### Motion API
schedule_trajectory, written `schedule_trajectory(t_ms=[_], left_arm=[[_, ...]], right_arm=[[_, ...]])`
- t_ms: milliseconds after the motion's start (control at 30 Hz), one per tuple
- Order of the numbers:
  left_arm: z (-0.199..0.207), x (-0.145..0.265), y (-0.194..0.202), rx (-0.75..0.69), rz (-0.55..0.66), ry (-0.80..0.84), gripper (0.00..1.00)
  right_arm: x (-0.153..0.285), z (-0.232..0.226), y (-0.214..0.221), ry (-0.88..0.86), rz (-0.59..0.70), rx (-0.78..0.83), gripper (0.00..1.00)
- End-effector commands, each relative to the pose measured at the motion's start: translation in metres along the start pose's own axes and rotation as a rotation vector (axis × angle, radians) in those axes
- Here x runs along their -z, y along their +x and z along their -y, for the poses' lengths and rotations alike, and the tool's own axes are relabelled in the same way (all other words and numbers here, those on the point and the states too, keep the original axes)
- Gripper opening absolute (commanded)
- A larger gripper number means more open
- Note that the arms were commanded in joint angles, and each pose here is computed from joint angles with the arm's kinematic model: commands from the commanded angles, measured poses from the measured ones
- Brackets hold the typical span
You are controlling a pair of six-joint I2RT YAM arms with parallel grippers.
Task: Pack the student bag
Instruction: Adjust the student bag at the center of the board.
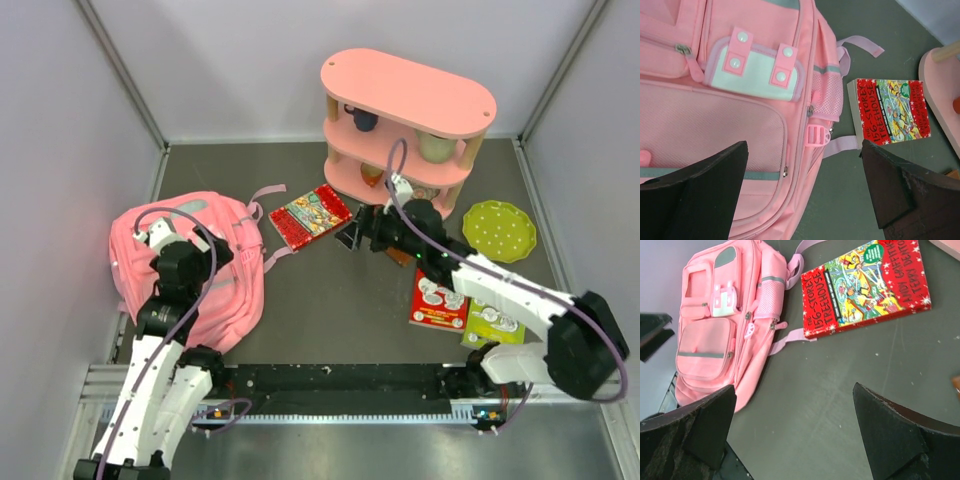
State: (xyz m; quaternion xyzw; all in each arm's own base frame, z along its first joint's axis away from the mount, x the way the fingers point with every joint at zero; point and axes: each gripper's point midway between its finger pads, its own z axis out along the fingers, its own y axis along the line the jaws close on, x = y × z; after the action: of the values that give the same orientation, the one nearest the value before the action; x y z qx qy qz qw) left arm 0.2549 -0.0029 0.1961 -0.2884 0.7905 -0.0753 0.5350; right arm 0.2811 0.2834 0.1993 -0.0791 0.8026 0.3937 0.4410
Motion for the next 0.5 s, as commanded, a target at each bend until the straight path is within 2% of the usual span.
schedule_trajectory(t_ms=[0, 33, 67, 133, 200, 267, 300, 333, 400, 467], left_arm=[[-0.003, -0.004, 0.023, 0.061, -0.06, 0.009, 0.99], [-0.005, -0.005, 0.026, 0.06, -0.067, 0.003, 0.99], [-0.009, -0.005, 0.029, 0.061, -0.071, -0.009, 0.99], [-0.017, -0.005, 0.031, 0.055, -0.07, -0.043, 0.99], [-0.019, 0.0, 0.028, 0.051, -0.055, -0.045, 0.99], [-0.022, 0.006, 0.023, 0.056, -0.031, -0.052, 0.99], [-0.023, 0.009, 0.02, 0.059, -0.019, -0.05, 0.99], [-0.024, 0.012, 0.016, 0.065, -0.002, -0.054, 0.99], [-0.027, 0.021, 0.012, 0.075, 0.025, -0.049, 0.99], [-0.026, 0.029, 0.005, 0.079, 0.058, -0.031, 0.99]], right_arm=[[-0.034, -0.042, -0.014, -0.119, -0.037, -0.027, 0.99], [-0.041, -0.056, -0.025, -0.147, -0.031, -0.017, 0.99], [-0.059, -0.05, -0.009, -0.131, -0.08, -0.027, 0.99], [-0.076, -0.067, -0.009, -0.195, -0.097, -0.04, 0.99], [-0.103, -0.066, 0.018, -0.226, -0.202, -0.073, 0.98], [-0.121, -0.085, 0.017, -0.269, -0.242, -0.064, 0.98], [-0.14, -0.075, 0.038, -0.246, -0.3, -0.066, 0.98], [-0.149, -0.089, 0.031, -0.272, -0.292, -0.053, 0.98], [-0.175, -0.081, 0.052, -0.254, -0.343, -0.037, 0.98], [-0.193, -0.091, 0.042, -0.261, -0.336, -0.026, 0.98]])
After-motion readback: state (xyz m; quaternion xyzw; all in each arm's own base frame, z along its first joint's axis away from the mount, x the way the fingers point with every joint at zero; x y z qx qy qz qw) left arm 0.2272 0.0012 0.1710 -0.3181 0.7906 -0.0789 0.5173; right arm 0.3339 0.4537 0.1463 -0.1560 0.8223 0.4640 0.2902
